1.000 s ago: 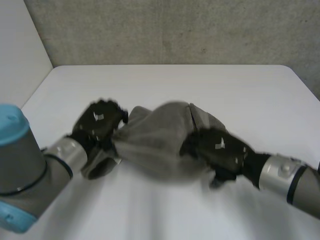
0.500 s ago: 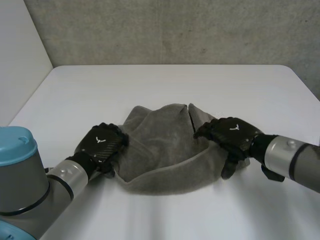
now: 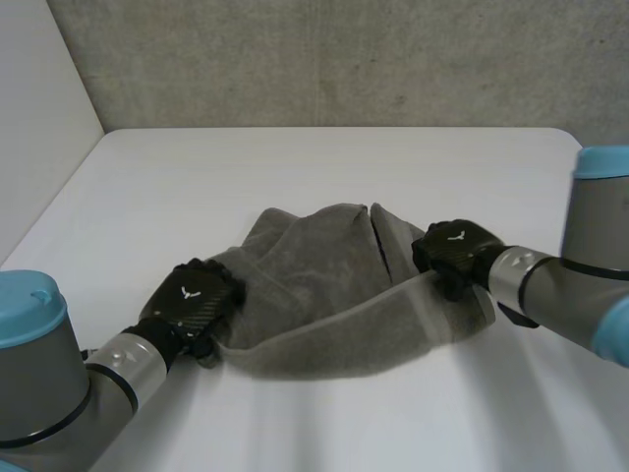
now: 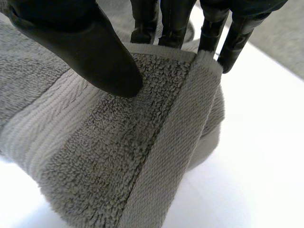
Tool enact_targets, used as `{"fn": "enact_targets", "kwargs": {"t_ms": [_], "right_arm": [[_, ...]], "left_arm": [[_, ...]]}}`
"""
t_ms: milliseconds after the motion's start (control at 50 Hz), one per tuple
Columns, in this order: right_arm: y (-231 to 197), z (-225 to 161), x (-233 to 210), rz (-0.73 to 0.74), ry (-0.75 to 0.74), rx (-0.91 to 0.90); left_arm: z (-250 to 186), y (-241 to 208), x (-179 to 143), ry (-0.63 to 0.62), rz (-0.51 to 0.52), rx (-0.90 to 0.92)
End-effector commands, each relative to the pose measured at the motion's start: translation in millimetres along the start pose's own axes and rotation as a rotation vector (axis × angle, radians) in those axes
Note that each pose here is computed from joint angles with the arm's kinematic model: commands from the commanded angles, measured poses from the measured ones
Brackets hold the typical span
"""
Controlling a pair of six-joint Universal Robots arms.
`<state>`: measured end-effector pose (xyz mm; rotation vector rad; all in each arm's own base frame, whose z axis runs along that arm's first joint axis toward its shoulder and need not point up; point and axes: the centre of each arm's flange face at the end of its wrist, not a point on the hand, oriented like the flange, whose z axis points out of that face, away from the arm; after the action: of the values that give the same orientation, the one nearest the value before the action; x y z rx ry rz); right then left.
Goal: Fold the towel.
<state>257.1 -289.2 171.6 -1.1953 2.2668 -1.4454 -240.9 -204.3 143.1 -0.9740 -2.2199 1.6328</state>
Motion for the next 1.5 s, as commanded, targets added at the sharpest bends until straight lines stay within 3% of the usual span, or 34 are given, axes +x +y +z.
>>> {"fn": "enact_targets", "kwargs": {"t_ms": [20, 200, 420, 700, 1000, 1260, 1500], "right_arm": [[6.7, -28.1, 20.0, 0.035, 0.076, 0.071], [17.9, -46.8, 64.1, 0.204, 0.187, 0.178], [21.0, -53.2, 96.8, 0.249, 0.256, 0.203], [14.2, -60.0, 101.5, 0.32, 0.26, 0.239], [-18.0, -89.0, 90.0, 0.271, 0.248, 0.327], [2.8, -71.2, 91.1, 0.308, 0.225, 0.26], [7.8, -66.4, 88.7, 0.319, 0.21, 0.243]], "left_arm": [[11.6, -1.4, -3.2, -0.018, 0.018, 0.049], [30.8, 0.0, -12.0, -0.068, 0.02, 0.051], [39.1, 3.8, -20.9, -0.14, 0.021, 0.027], [34.5, -16.8, -36.0, -0.206, 0.02, 0.121], [4.6, -64.7, -50.8, -0.27, 0.048, 0.283], [29.2, -20.9, -50.0, -0.241, 0.03, 0.127], [22.2, -4.7, -39.8, -0.2, 0.009, 0.034]]}}
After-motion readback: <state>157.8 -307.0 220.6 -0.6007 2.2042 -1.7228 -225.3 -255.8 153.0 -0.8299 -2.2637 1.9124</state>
